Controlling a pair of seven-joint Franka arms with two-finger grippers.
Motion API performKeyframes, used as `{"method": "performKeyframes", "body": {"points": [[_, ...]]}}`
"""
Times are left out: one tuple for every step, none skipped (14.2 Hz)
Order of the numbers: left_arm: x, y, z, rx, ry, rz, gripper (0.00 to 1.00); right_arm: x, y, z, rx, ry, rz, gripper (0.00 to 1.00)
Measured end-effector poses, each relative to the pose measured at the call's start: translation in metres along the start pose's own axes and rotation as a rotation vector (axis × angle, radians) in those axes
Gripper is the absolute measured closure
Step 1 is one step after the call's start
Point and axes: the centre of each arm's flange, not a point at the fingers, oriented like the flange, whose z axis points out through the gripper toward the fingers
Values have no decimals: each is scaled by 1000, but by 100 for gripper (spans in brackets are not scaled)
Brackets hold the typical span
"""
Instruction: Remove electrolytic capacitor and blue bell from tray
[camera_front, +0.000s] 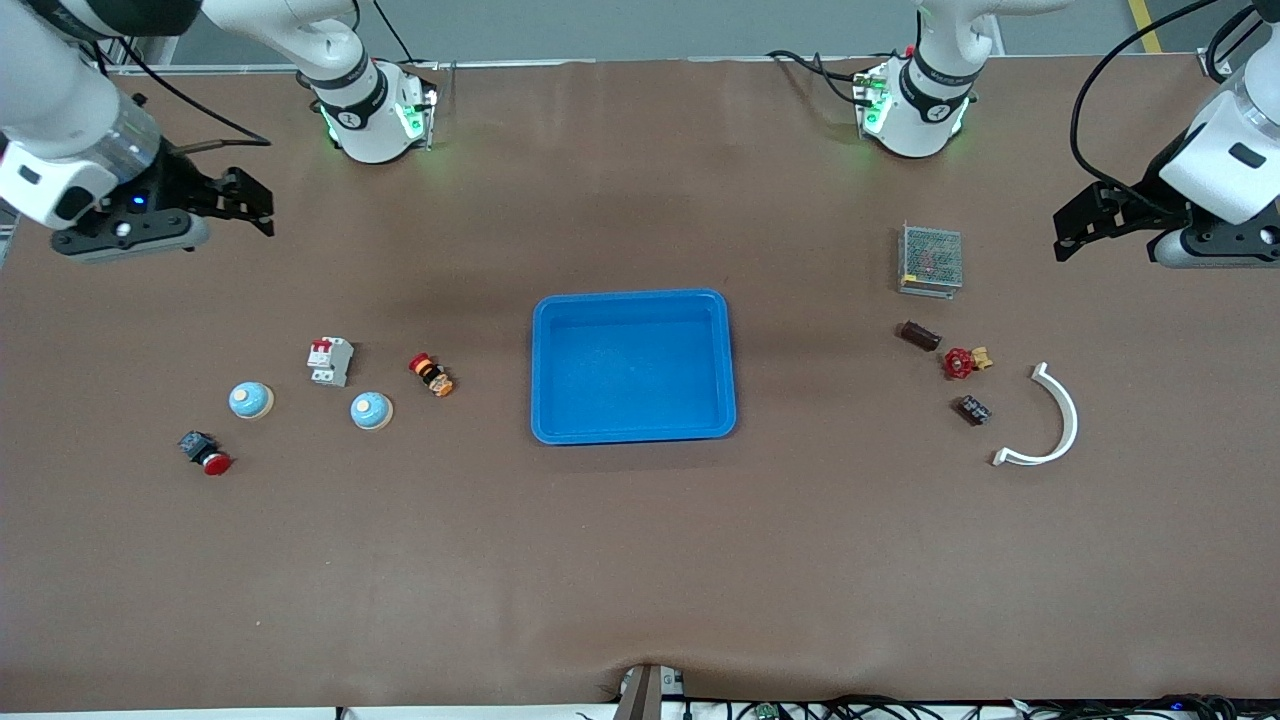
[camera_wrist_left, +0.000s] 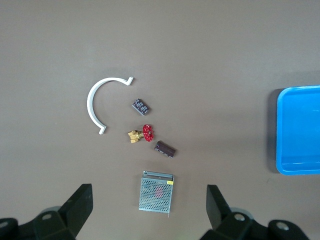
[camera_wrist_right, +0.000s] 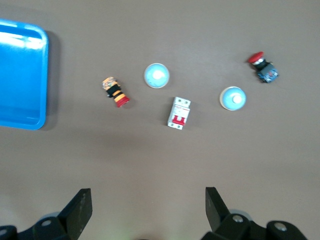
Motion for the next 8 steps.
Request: {"method": "performKeyframes", "body": {"points": [[0, 0, 0, 0, 0, 0, 0, -3, 7, -3, 2, 2, 14, 0], [0, 0, 0, 0, 1, 0, 0, -6, 14, -5, 3, 4, 26, 0], [0, 0, -1, 0, 1, 0, 0, -9, 19, -8, 4, 9, 38, 0], [0, 0, -1, 0, 2, 0, 0, -12, 25, -11, 5, 15, 50, 0], [0, 0, -1, 0, 2, 0, 0, -14, 31, -14, 6, 22, 63, 0], [0, 0, -1, 0, 2, 0, 0, -16, 37, -18, 6, 31, 75, 0], [0, 0, -2, 0, 4, 0, 0, -18, 43, -22, 6, 42, 85, 0], [0, 0, -3, 0, 5, 0, 0, -19, 50, -28, 6, 59, 97, 0]]}}
